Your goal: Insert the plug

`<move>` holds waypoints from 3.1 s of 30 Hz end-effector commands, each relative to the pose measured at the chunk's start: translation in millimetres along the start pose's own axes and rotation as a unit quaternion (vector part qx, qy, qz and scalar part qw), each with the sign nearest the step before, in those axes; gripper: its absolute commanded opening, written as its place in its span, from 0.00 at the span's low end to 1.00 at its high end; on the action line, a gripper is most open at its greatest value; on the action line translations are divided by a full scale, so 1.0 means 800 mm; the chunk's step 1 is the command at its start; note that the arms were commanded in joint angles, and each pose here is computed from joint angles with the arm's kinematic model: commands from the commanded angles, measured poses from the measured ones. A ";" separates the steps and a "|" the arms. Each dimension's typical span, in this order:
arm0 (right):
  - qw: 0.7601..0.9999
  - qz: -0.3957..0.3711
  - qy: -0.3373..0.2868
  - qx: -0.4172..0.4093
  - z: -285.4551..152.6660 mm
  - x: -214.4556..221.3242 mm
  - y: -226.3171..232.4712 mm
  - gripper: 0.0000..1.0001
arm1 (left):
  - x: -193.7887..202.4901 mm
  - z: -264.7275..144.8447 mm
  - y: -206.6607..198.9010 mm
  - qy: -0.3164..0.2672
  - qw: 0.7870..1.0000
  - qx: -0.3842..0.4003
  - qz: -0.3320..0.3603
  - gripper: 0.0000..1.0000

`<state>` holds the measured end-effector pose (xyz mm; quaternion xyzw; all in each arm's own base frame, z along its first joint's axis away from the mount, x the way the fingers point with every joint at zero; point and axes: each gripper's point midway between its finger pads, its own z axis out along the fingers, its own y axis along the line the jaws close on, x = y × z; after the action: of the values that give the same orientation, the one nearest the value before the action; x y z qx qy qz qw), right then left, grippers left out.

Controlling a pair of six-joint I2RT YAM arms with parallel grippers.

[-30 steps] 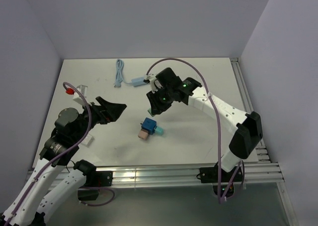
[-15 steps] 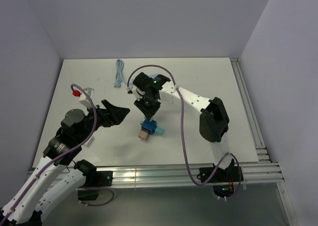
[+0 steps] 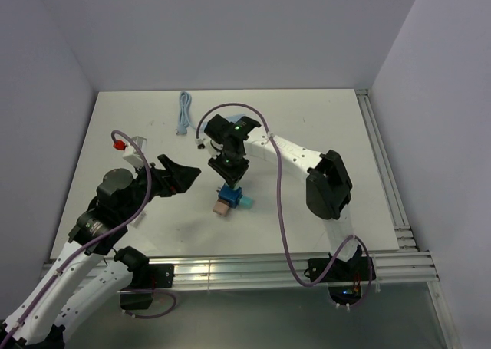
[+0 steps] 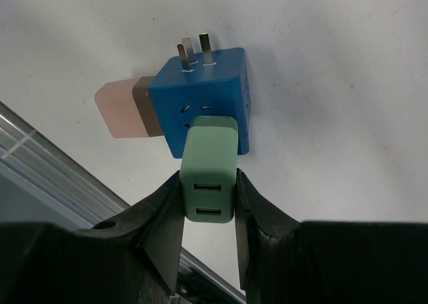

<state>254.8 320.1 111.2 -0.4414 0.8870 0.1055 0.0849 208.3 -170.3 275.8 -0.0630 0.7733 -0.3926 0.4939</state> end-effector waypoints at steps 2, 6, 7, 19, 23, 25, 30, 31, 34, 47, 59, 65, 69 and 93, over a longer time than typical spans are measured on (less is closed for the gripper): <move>1.000 -0.015 -0.017 0.013 0.000 -0.017 0.000 0.00 | -0.006 0.001 -0.004 -0.011 1.000 0.007 0.008 0.95; 0.999 -0.017 -0.034 0.015 -0.002 -0.026 0.002 0.00 | -0.005 0.000 -0.003 -0.011 1.000 0.005 0.008 0.95; 0.999 -0.018 -0.036 0.013 -0.003 -0.026 0.003 0.00 | -0.006 0.000 -0.002 -0.012 1.000 0.004 0.010 0.95; 1.000 -0.022 -0.007 0.004 0.021 -0.016 0.011 0.00 | -0.003 0.002 0.000 -0.011 1.000 0.002 0.014 0.95; 1.000 -0.022 0.005 0.014 0.025 -0.013 0.007 0.00 | -0.003 0.003 0.001 -0.010 1.000 0.001 0.014 0.95; 1.000 -0.022 0.009 0.020 0.027 -0.014 0.004 0.00 | -0.003 0.003 0.000 -0.010 1.000 0.003 0.013 0.95; 0.998 -0.012 0.033 0.048 0.038 -0.006 -0.004 0.00 | -0.004 0.002 0.000 -0.011 1.000 0.001 0.014 0.95; 0.998 -0.012 0.040 0.054 0.040 -0.003 -0.006 0.00 | -0.004 0.003 0.000 -0.010 1.000 0.001 0.014 0.95; 0.996 -0.008 0.057 0.069 0.048 0.005 -0.007 0.00 | -0.003 0.003 0.000 -0.009 1.000 0.002 0.012 0.95; 0.991 0.026 0.107 0.077 0.122 0.052 0.007 0.00 | -0.005 0.001 0.001 -0.010 1.000 -0.002 0.016 0.95; 0.991 0.059 0.023 0.114 0.118 0.015 -0.005 0.14 | -0.001 -0.001 0.004 0.007 1.000 -0.017 0.006 0.95; 0.991 0.050 -0.059 0.107 0.053 -0.041 -0.001 0.60 | -0.008 -0.011 -0.005 0.006 1.000 -0.016 -0.007 0.96; 0.988 0.050 -0.100 0.105 0.010 -0.055 0.000 0.75 | -0.009 -0.018 -0.007 0.013 0.999 -0.025 -0.022 0.98; 0.877 0.259 -0.401 -0.055 -0.077 0.067 0.045 1.00 | 0.024 -0.014 0.198 0.149 0.883 -0.409 -0.176 1.00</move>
<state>192.7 248.5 122.9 -0.1381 0.9033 0.2136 0.3454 241.7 -82.6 187.1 -0.2845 0.9015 -0.1551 0.2869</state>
